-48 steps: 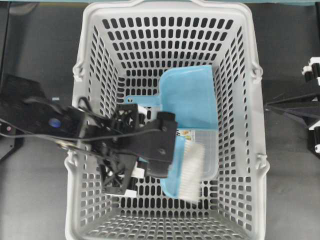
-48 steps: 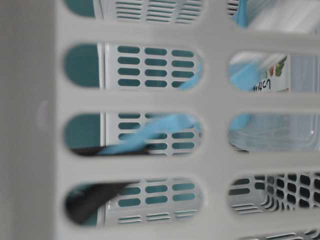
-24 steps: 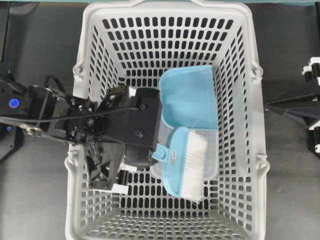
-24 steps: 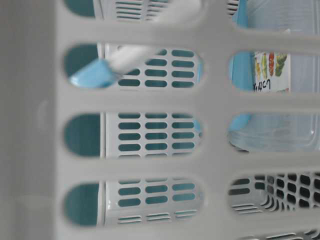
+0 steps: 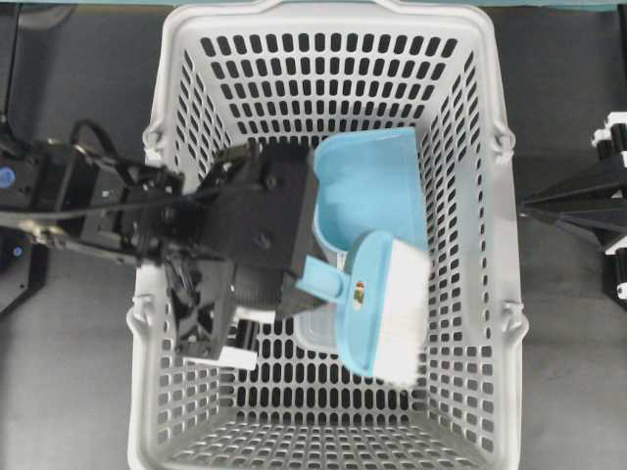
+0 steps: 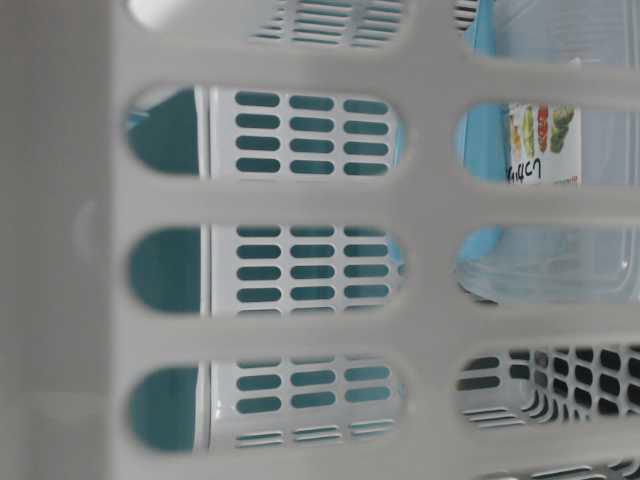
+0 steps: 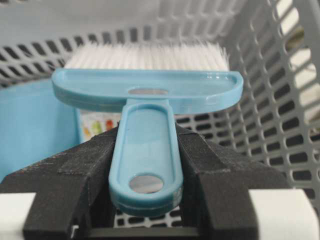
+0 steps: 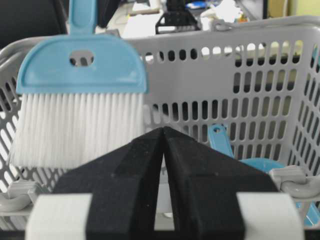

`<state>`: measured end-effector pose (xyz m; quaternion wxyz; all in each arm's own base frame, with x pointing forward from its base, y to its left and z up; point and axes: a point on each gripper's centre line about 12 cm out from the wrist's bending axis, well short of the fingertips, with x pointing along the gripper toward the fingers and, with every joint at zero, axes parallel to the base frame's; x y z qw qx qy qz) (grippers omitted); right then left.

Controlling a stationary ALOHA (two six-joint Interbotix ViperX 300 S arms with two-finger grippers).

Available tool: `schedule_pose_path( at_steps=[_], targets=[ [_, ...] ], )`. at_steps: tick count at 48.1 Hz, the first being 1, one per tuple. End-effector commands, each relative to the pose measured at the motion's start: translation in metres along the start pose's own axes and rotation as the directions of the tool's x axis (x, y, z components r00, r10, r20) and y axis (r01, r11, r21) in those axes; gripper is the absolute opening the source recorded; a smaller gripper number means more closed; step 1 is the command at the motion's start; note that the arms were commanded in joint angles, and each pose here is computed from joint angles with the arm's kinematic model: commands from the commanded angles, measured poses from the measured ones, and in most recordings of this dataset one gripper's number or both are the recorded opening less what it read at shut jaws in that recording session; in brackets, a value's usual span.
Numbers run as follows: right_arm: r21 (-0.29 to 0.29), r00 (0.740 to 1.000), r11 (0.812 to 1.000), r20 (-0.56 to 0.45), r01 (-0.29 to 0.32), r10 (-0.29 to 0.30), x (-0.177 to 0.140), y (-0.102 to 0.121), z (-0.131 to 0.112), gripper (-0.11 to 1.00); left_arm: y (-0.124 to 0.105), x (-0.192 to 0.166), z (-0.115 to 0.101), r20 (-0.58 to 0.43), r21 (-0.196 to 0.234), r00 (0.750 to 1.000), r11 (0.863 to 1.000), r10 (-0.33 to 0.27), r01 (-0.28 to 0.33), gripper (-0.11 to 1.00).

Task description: Pick up the hand brush from the shopping basket with the left arm.

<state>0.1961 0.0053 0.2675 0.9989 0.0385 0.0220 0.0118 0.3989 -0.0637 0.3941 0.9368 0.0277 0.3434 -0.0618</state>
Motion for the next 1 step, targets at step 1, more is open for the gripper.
schedule_pose_path(
  at_steps=[1],
  targets=[
    [0.006,1.000,1.000,0.003,0.001,-0.001,0.0015,0.0000,0.0016,0.00,0.0028,-0.0256,0.0155,0.077,-0.001,0.997,1.000,0.006,-0.006,0.28]
  ],
)
